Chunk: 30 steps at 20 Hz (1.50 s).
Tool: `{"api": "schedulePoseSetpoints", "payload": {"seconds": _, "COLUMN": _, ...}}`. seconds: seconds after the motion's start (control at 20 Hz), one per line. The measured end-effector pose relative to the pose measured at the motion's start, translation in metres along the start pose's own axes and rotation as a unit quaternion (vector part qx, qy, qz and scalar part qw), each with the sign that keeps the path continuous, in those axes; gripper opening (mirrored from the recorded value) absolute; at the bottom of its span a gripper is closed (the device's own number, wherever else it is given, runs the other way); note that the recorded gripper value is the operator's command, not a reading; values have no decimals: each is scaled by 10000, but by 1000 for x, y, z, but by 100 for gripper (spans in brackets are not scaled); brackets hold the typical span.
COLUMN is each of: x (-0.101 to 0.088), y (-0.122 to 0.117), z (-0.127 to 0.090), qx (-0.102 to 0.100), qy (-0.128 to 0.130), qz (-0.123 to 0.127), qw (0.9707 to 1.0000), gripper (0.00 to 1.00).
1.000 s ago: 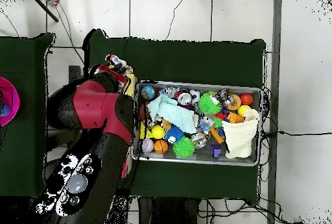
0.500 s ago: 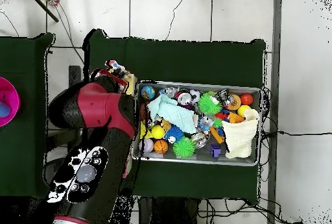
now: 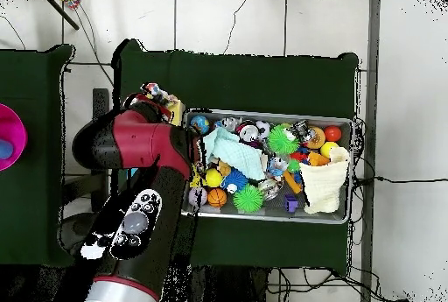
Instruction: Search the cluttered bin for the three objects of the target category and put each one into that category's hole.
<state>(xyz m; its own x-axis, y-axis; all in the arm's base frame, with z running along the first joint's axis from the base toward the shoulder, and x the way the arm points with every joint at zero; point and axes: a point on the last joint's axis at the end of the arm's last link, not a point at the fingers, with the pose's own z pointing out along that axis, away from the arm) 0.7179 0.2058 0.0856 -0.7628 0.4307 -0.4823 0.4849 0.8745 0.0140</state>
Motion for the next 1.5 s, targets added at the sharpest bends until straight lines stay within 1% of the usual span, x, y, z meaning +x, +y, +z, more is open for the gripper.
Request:
{"api": "schedulePoseSetpoints", "payload": {"seconds": 0.45, "x": 3, "y": 1, "z": 0, "qx": -4, "qy": 24, "qz": -6, "qw": 10000, "gripper": 0}}
{"api": "schedulePoseSetpoints", "payload": {"seconds": 0.55, "x": 5, "y": 2, "z": -2, "qx": 9, "qy": 61, "qz": -17, "qw": 10000, "gripper": 0}}
{"api": "schedulePoseSetpoints", "payload": {"seconds": 0.7, "x": 10, "y": 3, "z": -6, "qx": 66, "qy": 185, "qz": -31, "qw": 9998, "gripper": 0}}
{"api": "schedulePoseSetpoints", "payload": {"seconds": 0.8, "x": 14, "y": 2, "z": -12, "qx": 161, "qy": 402, "qz": -14, "qw": 9991, "gripper": 0}}
{"api": "schedulePoseSetpoints", "payload": {"seconds": 0.9, "x": 18, "y": 0, "z": -18, "qx": 265, "qy": 673, "qz": 23, "qw": 9974, "gripper": 0}}
{"api": "schedulePoseSetpoints", "payload": {"seconds": 1.0, "x": 22, "y": -2, "z": -23, "qx": 369, "qy": 976, "qz": 70, "qw": 9945, "gripper": 0}}
{"api": "schedulePoseSetpoints", "payload": {"seconds": 1.05, "x": 23, "y": -3, "z": -25, "qx": 407, "qy": 1083, "qz": 86, "qw": 9932, "gripper": 0}}
{"api": "schedulePoseSetpoints", "payload": {"seconds": 1.1, "x": 25, "y": -6, "z": -27, "qx": 473, "qy": 1224, "qz": 94, "qw": 9913, "gripper": 0}}
{"api": "schedulePoseSetpoints", "payload": {"seconds": 1.2, "x": 27, "y": -11, "z": -28, "qx": 581, "qy": 1367, "qz": 72, "qw": 9889, "gripper": 0}}
{"api": "schedulePoseSetpoints", "payload": {"seconds": 1.25, "x": 29, "y": -16, "z": -27, "qx": 656, "qy": 1422, "qz": 23, "qw": 9877, "gripper": 0}}
{"api": "schedulePoseSetpoints", "payload": {"seconds": 1.3, "x": 29, "y": -17, "z": -26, "qx": 682, "qy": 1431, "qz": -5, "qw": 9874, "gripper": 0}}
{"api": "schedulePoseSetpoints", "payload": {"seconds": 1.5, "x": 32, "y": -24, "z": -20, "qx": 781, "qy": 1373, "qz": -235, "qw": 9872, "gripper": 0}}
